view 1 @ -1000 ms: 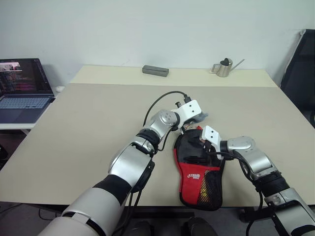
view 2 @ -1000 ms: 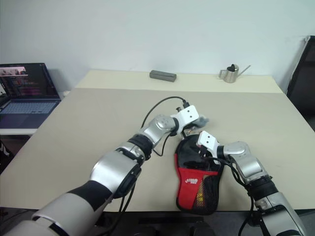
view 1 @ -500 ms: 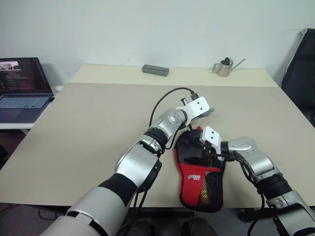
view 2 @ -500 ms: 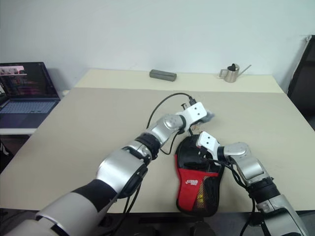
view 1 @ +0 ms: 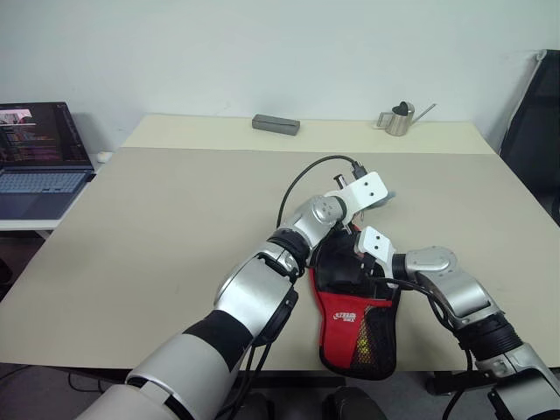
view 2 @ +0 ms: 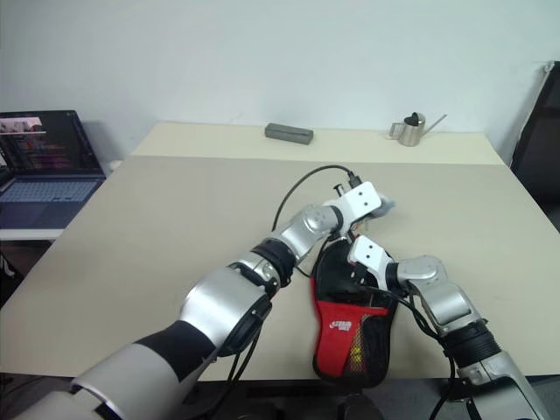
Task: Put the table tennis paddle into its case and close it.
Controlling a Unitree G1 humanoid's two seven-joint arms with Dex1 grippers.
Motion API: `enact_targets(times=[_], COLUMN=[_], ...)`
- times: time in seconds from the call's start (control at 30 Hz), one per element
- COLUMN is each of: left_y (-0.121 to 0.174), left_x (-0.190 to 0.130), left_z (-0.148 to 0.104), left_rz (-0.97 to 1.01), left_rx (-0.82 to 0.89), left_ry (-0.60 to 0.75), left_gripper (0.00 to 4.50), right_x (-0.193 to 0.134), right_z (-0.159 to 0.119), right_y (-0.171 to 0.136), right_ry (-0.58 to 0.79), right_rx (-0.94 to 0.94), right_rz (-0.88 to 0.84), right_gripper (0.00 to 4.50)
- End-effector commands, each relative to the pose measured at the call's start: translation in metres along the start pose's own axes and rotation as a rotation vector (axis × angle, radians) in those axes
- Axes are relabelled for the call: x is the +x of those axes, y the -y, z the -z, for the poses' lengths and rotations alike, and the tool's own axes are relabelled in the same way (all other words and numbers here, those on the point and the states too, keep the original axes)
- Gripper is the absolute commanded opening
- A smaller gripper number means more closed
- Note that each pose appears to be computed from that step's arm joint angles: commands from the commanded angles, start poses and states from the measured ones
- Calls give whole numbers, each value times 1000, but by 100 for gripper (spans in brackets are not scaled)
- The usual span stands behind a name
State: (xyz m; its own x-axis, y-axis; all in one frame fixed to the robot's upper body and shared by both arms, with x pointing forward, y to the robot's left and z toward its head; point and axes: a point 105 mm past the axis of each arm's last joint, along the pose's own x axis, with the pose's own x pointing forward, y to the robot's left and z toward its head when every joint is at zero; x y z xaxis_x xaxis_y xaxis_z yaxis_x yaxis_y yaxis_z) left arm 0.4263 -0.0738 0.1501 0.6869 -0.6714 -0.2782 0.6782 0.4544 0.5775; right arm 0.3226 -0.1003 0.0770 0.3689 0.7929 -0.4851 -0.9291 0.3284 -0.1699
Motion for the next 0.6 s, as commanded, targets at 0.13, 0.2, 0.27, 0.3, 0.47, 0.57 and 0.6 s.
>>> enact_targets(times=[0.13, 0.2, 0.27, 0.3, 0.47, 0.57, 0.6], left_y=[5, 5, 3, 2, -5, -9, -10], left_x=[3, 2, 2, 1, -3, -6, -7], left_z=[-35, -34, -34, -35, -41, -44, -45], left_rz=[53, 64, 64, 67, 87, 109, 112], left_rx=[-32, -47, -33, -39, -98, -127, -130], left_ry=[89, 93, 97, 105, 154, 182, 192], left_gripper=[90, 151, 225, 259, 329, 329, 329], right_x=[13, 14, 14, 14, 15, 16, 17], right_z=[62, 62, 62, 62, 62, 61, 61], right_y=[-31, -30, -29, -28, -27, -26, -25], right_ry=[-223, -222, -222, -221, -219, -218, -217], right_rx=[125, 125, 124, 123, 123, 120, 119], right_rz=[-83, -83, -83, -82, -83, -86, -86], right_gripper=[450, 450, 450, 450, 450, 450, 450])
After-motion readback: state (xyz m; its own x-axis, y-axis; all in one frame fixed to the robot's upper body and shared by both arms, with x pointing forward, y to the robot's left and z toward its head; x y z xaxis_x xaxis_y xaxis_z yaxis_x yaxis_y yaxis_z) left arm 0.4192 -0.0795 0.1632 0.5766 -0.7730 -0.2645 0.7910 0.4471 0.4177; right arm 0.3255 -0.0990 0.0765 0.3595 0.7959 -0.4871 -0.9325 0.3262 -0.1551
